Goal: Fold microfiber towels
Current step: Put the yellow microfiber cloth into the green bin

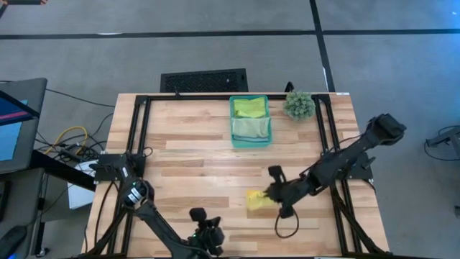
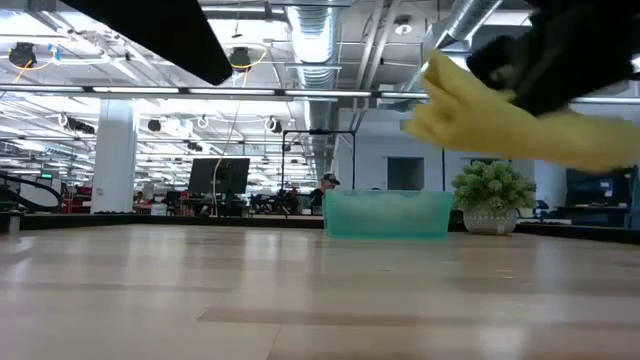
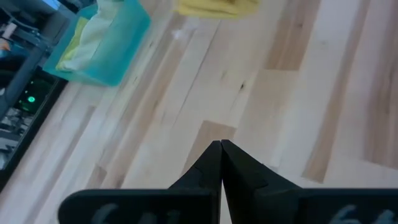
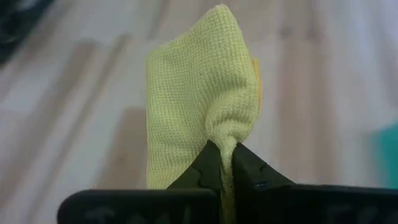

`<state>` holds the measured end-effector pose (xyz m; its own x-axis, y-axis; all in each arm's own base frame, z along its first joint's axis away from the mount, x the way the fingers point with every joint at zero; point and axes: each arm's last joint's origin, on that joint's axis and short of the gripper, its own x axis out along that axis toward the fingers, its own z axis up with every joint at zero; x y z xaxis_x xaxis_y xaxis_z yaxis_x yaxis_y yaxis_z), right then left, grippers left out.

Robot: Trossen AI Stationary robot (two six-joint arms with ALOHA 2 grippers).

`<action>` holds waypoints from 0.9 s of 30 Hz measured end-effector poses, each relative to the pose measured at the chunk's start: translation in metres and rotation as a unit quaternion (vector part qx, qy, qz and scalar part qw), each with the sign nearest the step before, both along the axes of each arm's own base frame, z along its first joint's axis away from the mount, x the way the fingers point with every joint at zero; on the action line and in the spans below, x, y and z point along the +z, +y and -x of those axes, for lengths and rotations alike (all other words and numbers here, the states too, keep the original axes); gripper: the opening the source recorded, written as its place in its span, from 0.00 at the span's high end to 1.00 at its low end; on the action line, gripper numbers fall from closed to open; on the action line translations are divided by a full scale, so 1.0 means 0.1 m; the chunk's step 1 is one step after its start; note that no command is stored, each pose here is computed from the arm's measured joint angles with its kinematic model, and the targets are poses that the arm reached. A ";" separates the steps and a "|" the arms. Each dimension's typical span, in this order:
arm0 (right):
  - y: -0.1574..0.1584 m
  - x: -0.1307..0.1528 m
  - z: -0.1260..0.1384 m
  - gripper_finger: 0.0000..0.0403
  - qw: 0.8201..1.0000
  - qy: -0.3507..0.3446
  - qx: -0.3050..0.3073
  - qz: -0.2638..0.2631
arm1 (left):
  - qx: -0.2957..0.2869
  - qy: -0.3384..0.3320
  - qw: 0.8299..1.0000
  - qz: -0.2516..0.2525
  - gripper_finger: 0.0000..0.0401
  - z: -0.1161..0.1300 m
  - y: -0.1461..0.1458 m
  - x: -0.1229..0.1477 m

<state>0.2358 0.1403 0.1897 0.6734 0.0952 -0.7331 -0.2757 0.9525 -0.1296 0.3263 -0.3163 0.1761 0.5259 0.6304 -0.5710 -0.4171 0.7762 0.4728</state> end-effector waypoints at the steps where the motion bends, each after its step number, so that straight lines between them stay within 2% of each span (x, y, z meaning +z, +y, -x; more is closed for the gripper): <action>1: -0.04 0.06 0.00 0.93 1.000 -0.012 -0.006 0.007 | 0.001 0.000 1.000 0.000 1.00 -0.01 0.01 0.00; 6: -0.48 0.32 -0.05 0.95 0.995 -0.062 -0.054 0.063 | 0.008 0.003 1.000 0.003 1.00 -0.07 0.07 0.00; 12: -1.43 0.46 -0.20 0.93 0.973 -0.081 -0.159 0.145 | 0.020 0.026 0.999 0.024 1.00 -0.11 0.11 -0.02; 14: -1.77 0.46 -0.22 0.93 0.968 -0.078 -0.177 0.160 | 0.020 0.028 0.999 0.025 1.00 -0.11 0.11 -0.01; 16: -2.10 0.42 -0.23 0.93 0.970 -0.072 -0.183 0.144 | 0.019 0.028 0.999 0.025 1.00 -0.11 0.11 -0.01; 20: -2.59 0.34 -0.28 0.94 0.980 -0.063 -0.175 0.069 | 0.016 0.032 0.999 0.022 1.00 -0.11 0.11 -0.01; 27: -2.94 0.09 -0.57 0.92 0.991 -0.029 -0.130 -0.012 | 0.013 0.037 0.999 0.018 1.00 -0.12 0.13 -0.01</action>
